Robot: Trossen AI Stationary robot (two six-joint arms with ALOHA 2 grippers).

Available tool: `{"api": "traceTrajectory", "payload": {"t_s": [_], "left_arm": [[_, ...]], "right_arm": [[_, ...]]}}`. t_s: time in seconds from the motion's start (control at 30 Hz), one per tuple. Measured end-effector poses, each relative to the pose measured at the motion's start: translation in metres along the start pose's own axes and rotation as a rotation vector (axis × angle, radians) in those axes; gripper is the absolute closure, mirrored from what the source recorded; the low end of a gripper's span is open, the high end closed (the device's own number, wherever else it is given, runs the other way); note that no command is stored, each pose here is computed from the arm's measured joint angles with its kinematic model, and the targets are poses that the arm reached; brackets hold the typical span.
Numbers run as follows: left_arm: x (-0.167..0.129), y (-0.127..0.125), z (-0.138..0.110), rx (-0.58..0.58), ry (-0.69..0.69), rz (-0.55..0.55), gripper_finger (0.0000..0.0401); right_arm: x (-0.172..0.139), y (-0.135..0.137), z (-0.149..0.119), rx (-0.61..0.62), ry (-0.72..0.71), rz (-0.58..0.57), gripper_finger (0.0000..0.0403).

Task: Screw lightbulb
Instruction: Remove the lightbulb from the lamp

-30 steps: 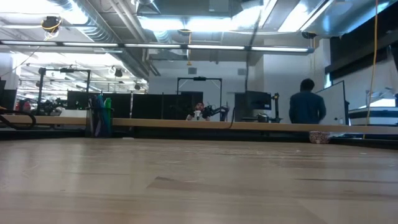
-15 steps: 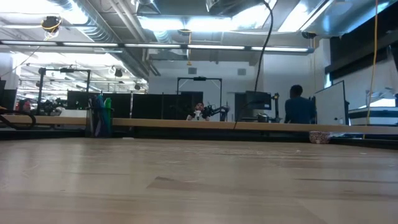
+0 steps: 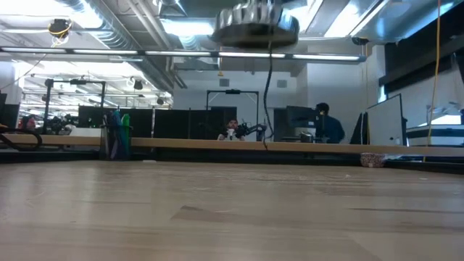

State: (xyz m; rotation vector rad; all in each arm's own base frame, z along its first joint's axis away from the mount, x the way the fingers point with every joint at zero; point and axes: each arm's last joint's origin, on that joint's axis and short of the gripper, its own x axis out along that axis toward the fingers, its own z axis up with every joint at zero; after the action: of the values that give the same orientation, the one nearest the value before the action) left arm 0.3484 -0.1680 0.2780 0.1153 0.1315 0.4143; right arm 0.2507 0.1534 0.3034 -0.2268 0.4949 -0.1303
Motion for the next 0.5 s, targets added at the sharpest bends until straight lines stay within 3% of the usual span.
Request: {"api": "traceTrajectory", "payload": {"t_s": [0.37,0.5], "left_arm": [[-0.001,-0.001,-0.062,-0.133,0.201,-0.054,0.0256],[-0.003,0.004,-0.076,-0.138,0.248,-0.057,0.0243]], "right_arm": [[0.033,0.018,-0.064,0.097,-0.097,0.026,0.0091],[0.039,0.012,-0.069,0.121,-0.128,0.02,0.0093]]}}
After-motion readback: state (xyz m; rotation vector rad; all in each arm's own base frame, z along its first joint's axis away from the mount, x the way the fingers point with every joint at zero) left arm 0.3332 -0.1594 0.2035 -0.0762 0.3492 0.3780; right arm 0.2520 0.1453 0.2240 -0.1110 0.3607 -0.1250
